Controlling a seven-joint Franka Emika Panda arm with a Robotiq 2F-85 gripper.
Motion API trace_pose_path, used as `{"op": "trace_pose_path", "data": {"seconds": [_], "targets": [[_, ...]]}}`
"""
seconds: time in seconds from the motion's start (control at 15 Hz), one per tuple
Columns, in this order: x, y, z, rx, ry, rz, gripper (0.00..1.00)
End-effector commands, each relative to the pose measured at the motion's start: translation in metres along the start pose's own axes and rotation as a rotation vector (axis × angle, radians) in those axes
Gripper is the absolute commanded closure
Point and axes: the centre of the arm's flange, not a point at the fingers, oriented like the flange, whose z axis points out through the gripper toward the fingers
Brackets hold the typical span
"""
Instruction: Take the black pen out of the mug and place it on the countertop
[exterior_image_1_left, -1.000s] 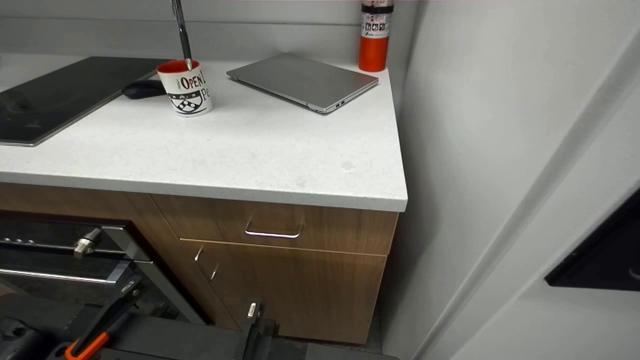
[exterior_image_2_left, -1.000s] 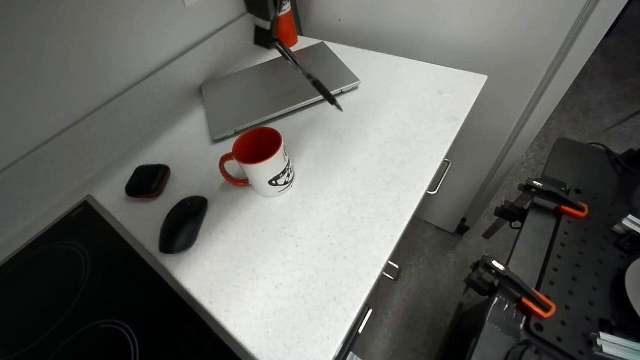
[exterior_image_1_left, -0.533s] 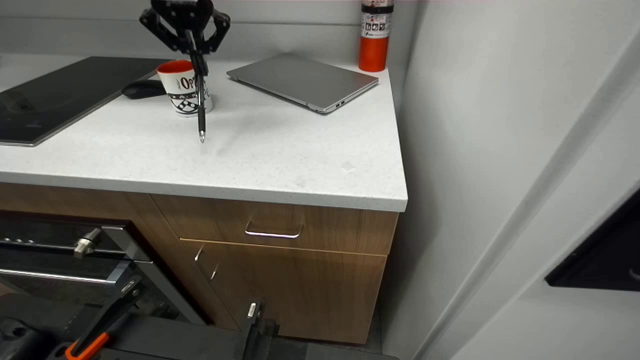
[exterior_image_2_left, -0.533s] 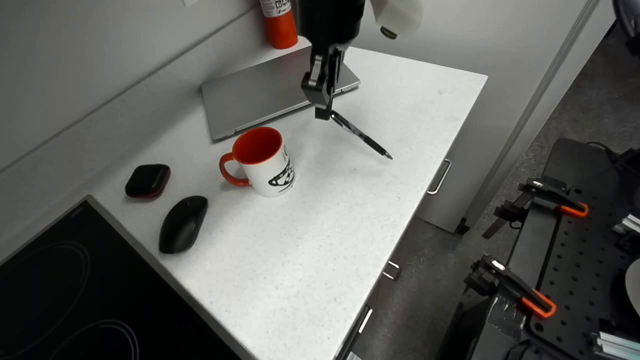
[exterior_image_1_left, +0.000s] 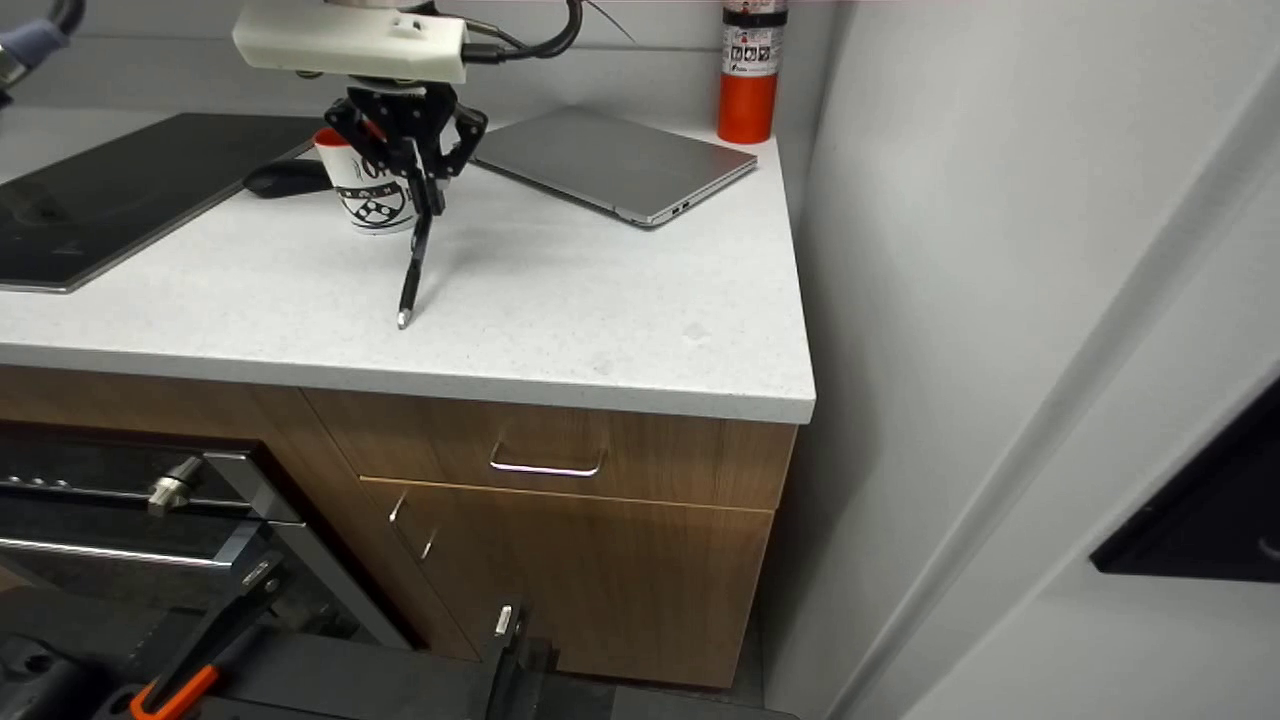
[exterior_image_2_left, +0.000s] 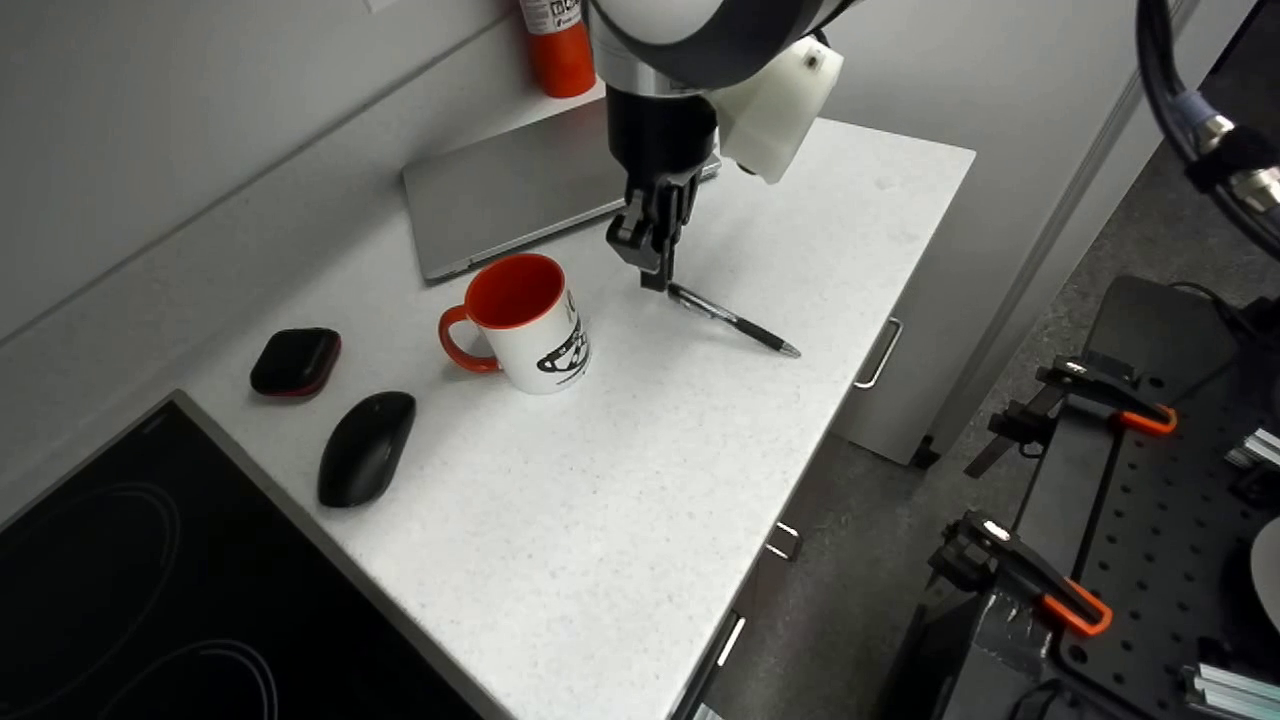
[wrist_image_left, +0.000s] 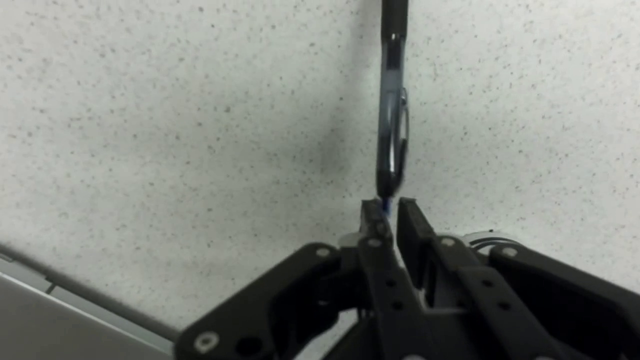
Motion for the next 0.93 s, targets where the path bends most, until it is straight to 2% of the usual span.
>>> {"op": "trace_pose_path", "data": {"seconds": [0.0,0.47,0.87], "targets": [[0.008,0.004,0.0,-0.022,0.017,0.042,0.54],[0.006,0.016,-0.004,-0.015,0.029,0.085,0.01],[0.001,0.016,-0.002,-0.004,0.01,0.071,0.0]]}}
